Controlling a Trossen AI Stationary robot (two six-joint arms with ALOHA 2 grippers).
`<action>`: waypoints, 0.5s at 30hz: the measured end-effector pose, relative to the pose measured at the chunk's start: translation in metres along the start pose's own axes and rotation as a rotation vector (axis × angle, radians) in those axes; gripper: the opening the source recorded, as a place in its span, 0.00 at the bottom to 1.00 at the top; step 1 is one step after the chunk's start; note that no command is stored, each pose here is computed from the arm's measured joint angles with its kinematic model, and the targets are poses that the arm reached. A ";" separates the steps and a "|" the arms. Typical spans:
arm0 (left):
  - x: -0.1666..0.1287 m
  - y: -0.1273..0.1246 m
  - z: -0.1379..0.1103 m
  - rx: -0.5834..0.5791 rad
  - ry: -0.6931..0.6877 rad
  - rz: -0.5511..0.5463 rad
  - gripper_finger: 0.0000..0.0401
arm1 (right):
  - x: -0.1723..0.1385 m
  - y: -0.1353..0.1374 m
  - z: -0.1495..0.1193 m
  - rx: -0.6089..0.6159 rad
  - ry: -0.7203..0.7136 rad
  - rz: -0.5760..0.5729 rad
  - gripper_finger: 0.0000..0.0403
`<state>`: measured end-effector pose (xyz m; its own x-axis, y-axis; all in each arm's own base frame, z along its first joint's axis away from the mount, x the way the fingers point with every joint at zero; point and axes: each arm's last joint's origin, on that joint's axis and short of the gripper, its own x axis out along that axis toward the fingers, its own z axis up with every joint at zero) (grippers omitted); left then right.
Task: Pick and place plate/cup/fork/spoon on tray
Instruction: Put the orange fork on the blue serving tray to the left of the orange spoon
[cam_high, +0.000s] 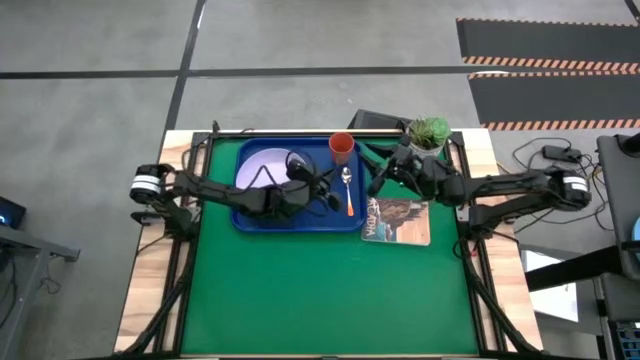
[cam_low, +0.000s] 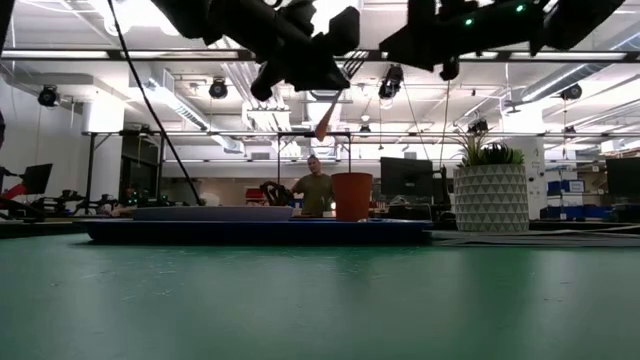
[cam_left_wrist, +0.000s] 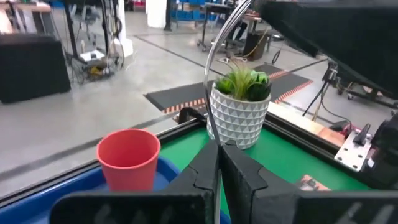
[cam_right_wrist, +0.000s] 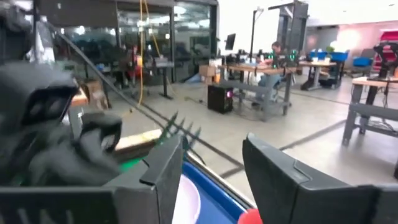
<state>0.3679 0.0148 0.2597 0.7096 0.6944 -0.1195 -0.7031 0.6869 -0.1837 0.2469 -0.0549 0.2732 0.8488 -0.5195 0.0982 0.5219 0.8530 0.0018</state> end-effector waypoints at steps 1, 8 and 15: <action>0.000 0.002 0.004 -0.013 0.008 -0.005 0.00 | -0.004 -0.002 0.003 -0.005 0.014 0.001 0.40; 0.015 0.016 0.003 -0.217 0.126 -0.115 0.00 | -0.035 -0.014 0.021 -0.009 0.104 0.003 0.38; 0.032 0.021 -0.033 -0.286 0.241 -0.048 0.00 | -0.059 -0.024 0.027 -0.004 0.175 0.003 0.37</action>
<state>0.3769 0.0444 0.2201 0.7555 0.5692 -0.3245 -0.6522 0.6061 -0.4552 0.1823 -0.0433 0.2943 0.8518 -0.5183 -0.0762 0.5196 0.8544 -0.0022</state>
